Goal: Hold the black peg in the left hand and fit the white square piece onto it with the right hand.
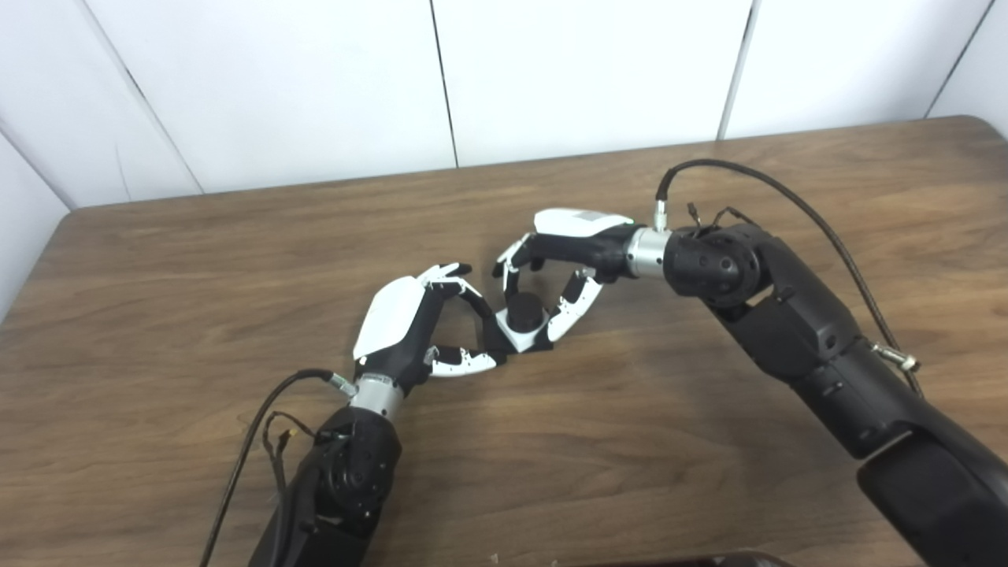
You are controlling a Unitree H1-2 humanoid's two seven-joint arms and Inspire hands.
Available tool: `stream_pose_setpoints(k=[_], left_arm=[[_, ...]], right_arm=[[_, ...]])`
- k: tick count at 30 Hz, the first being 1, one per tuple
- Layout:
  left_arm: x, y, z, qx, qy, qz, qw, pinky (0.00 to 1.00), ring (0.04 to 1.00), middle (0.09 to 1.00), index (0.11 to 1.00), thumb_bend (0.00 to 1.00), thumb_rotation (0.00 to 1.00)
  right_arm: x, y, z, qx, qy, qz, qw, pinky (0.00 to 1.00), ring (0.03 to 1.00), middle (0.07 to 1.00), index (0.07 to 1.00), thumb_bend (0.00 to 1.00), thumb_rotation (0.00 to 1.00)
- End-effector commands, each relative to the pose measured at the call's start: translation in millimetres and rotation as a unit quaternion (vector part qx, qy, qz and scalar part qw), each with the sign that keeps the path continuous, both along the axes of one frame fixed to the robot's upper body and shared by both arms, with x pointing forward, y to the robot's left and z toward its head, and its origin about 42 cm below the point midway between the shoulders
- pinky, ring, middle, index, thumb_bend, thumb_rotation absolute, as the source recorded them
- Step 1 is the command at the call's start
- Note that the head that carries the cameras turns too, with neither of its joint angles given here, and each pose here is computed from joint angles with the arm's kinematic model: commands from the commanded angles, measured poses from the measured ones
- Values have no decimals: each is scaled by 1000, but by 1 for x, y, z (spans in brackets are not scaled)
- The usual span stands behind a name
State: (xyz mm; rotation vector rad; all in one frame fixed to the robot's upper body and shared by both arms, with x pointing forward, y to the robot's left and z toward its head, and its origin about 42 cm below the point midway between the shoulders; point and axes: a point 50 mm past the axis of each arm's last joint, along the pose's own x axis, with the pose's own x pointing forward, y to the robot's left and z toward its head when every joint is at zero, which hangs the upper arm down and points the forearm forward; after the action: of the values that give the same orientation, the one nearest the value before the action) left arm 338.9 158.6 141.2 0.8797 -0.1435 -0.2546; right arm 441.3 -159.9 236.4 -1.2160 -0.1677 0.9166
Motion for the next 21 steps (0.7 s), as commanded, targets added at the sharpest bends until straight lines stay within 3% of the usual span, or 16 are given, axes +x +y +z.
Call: stream_pose_setpoints(k=[1,7,21], left_arm=[[0,4,2,18,-1,-2,1000,893,931,883,488,520,83],[0,5,2,18,0,-2,1000,899,929,881,488,520,83],[1,4,0,18,-1,-4,1000,899,929,879,487,520,82]], right_arm=[[7,1,29,-19,-31,-5,999,798,927,961,993,998,487],[6,0,30,-23,-31,-15,999,786,935,999,1000,1000,504],[7,-4,36,-27,-31,-22,999,781,935,990,1000,1000,474]])
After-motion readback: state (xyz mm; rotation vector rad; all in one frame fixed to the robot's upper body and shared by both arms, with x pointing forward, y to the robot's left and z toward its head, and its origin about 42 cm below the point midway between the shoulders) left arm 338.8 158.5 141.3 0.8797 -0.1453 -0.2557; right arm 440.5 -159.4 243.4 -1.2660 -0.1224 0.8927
